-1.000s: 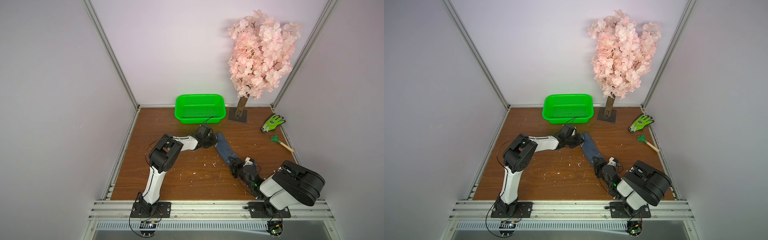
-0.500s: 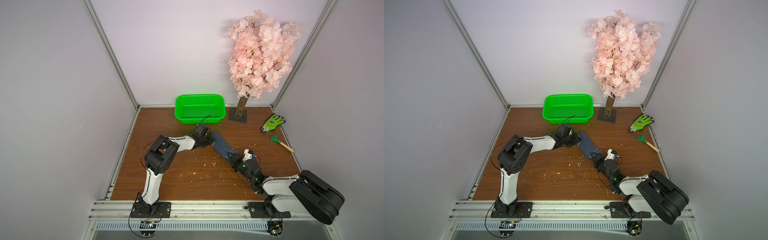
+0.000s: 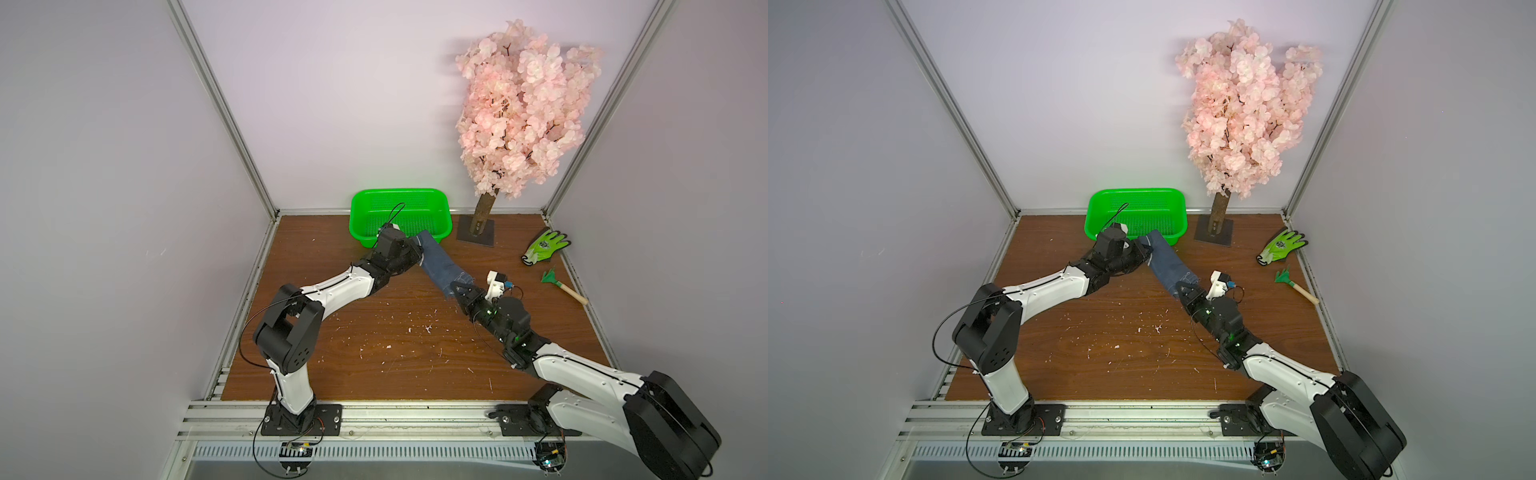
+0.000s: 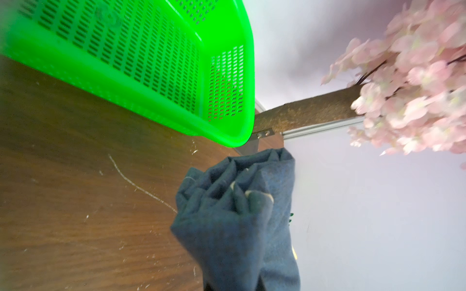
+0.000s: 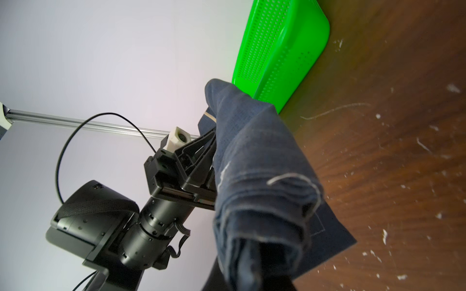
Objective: Roll up the pillowcase
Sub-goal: Pick up the pillowcase from the center of the board, then place the pillowcase in the bin.
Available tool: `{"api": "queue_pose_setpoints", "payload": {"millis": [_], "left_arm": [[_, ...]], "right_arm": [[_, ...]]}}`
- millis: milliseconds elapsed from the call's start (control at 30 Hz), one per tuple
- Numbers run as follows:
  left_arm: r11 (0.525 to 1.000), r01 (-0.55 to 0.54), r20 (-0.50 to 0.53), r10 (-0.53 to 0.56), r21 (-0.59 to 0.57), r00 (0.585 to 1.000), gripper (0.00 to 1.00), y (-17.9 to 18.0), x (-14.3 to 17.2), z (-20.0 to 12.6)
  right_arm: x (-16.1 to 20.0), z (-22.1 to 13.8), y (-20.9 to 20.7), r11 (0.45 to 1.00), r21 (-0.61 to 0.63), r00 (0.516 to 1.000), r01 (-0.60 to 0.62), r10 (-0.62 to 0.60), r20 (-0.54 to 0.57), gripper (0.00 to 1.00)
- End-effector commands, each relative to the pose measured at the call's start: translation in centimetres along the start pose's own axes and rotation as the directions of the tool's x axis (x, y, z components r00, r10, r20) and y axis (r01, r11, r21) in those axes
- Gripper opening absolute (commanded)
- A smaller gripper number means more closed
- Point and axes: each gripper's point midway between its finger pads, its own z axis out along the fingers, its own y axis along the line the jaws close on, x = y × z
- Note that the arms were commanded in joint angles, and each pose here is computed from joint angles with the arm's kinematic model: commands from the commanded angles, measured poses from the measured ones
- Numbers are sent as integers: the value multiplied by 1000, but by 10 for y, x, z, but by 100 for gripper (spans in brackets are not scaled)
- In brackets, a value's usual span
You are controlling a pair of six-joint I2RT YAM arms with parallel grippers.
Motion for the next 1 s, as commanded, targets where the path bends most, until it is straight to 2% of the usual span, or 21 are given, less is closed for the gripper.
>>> {"api": "queue_pose_setpoints", "payload": {"millis": [0,200,333,433,733,967], "left_arm": [[998,7,81,-12,62,997,5,-23,-33,2],[997,-4,236,-16,83,972,4,-31,-88,22],[997,9,382,-37,76,923,4,-26,-131,30],[996,19,454,-54,81,890,4,-18,-153,40],[996,58,571,-85,66,817,5,12,-182,68],[992,104,580,-125,69,805,7,37,-182,96]], "right_arm": [[-14,19,38,992,-78,995,99,-101,-26,15],[-49,75,74,967,-122,971,222,-230,-56,21],[-73,117,86,953,-158,956,259,-276,-96,22],[-88,147,89,941,-159,941,300,-319,-110,23],[-115,222,69,918,-165,906,361,-387,-171,24],[-131,255,44,903,-132,882,409,-428,-198,24]]}}
